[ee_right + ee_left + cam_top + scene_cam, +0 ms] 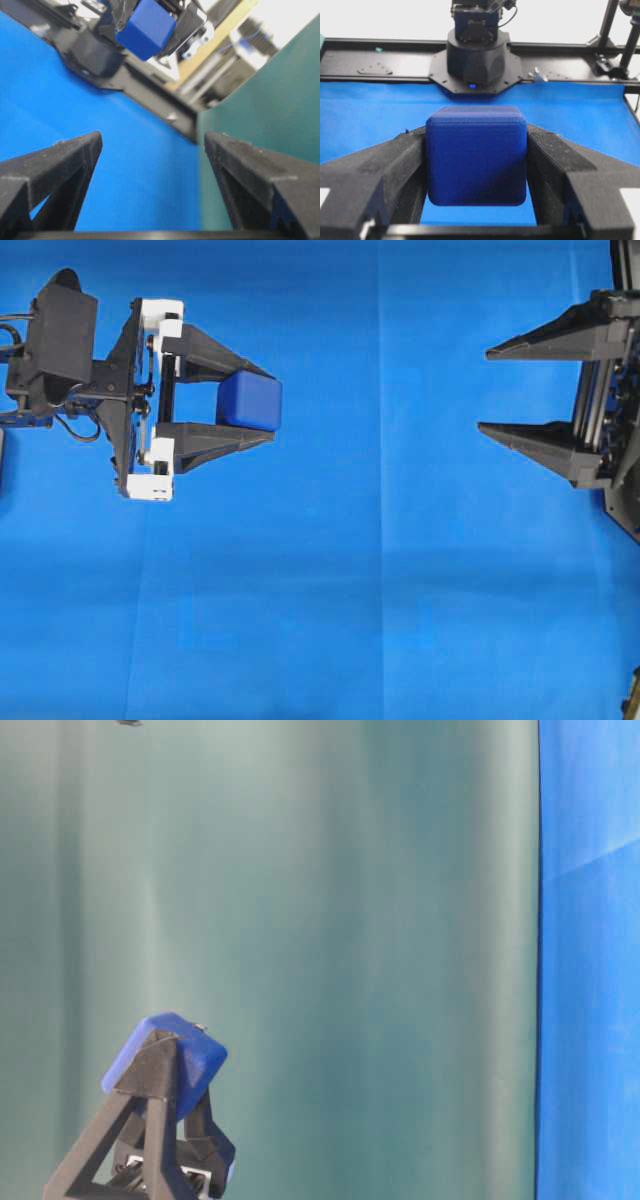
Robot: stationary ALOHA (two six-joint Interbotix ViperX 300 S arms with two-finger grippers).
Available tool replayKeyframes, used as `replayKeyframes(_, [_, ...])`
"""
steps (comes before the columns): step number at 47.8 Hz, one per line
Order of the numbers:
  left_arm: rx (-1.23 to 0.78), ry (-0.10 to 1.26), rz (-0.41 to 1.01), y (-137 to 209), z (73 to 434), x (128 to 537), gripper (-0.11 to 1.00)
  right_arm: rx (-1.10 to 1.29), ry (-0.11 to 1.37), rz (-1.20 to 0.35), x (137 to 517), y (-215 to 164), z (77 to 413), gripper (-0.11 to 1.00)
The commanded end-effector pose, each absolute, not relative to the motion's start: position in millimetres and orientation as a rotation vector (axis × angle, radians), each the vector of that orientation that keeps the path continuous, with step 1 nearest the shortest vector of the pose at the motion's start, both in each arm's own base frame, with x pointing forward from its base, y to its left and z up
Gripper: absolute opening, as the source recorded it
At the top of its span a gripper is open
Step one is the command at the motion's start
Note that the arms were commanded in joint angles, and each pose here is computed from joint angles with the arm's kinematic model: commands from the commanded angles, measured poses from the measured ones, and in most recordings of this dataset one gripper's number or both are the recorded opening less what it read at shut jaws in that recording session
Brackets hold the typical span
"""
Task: Handover the blue block to the right arm after grasping it with the left arm, then place it in the designated position.
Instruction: 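Hold the cube raised in the left gripper while right gripper opens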
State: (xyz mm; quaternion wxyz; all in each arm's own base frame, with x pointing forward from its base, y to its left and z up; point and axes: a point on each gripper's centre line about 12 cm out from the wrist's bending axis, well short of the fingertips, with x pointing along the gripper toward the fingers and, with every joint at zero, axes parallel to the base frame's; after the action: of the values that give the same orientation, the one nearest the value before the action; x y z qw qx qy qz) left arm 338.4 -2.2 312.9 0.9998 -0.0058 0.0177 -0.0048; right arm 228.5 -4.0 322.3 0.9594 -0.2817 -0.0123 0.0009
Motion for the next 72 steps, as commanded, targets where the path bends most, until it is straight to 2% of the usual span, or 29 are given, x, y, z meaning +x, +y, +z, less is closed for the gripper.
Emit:
replayKeyframes(1, [-0.013, -0.003, -0.008, -2, 324, 336, 0.49, -0.652, -0.053, -0.002, 230, -4, 333, 0.96])
replayKeyframes(13, [-0.015, -0.005, -0.009, -2, 324, 336, 0.49, -0.928, -0.016, 0.023, 234, -2, 324, 0.96])
replayKeyframes(34, [-0.015, -0.006, -0.009, -2, 325, 336, 0.49, -1.173, -0.027, 0.048, 239, 1, 321, 0.96])
replayKeyframes(72, [-0.015, -0.006, -0.007, -2, 325, 336, 0.49, -1.197, -0.031, 0.053, 240, 1, 321, 0.96])
